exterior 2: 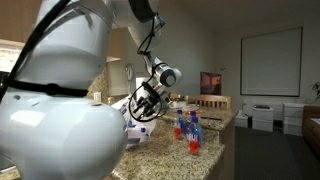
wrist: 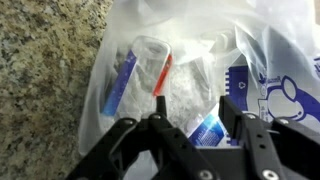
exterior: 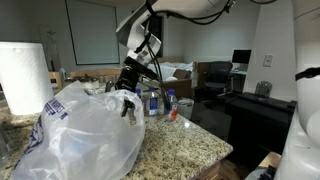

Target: Put the plastic bottles into the plastic bag

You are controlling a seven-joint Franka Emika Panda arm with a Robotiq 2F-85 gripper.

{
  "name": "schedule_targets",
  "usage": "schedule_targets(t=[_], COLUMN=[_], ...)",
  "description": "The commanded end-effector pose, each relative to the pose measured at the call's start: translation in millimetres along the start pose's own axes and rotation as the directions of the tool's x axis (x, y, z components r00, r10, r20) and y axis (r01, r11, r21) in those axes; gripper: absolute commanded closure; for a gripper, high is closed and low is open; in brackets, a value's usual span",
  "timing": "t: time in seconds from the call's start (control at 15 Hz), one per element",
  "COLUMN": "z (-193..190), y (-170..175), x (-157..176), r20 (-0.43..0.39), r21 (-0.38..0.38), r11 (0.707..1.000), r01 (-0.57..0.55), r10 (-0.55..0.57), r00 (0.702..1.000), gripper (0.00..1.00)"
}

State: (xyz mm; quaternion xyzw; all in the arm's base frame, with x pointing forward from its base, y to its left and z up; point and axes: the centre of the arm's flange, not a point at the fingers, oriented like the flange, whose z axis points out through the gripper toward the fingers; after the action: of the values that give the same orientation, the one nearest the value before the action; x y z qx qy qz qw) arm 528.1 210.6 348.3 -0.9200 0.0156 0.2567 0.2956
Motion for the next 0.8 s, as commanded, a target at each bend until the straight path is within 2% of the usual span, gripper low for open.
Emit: schedule_targets(t=[0.0, 0.13, 0.2, 0.47, 0.6, 0.73], z=[-24.3, -34.9, -40.5, -82.4, -109.3, -131.2], y=[-7.8, -10.9, -10.7, 5.4, 17.7, 26.0], x=[-1.4, -8.1, -11.7, -40.4, -55.1, -68.5], r20=[0.001, -0.018, -0.033, -0.141, -0.258, -0.363], r21=[0.054, 0.062, 0.059, 0.034, 0.044, 0.011], r11=[0.998, 0.997, 0.997, 0.999, 0.999, 1.0], r01=[0.018, 0.034, 0.042, 0.025, -0.003, -0.024], r10=[-0.018, -0.033, -0.04, -0.02, 0.015, 0.026], r00=[1.0, 0.999, 0.999, 0.99, 0.966, 0.932], gripper=[0.12, 0.02, 0.0, 0.0, 0.0, 0.0])
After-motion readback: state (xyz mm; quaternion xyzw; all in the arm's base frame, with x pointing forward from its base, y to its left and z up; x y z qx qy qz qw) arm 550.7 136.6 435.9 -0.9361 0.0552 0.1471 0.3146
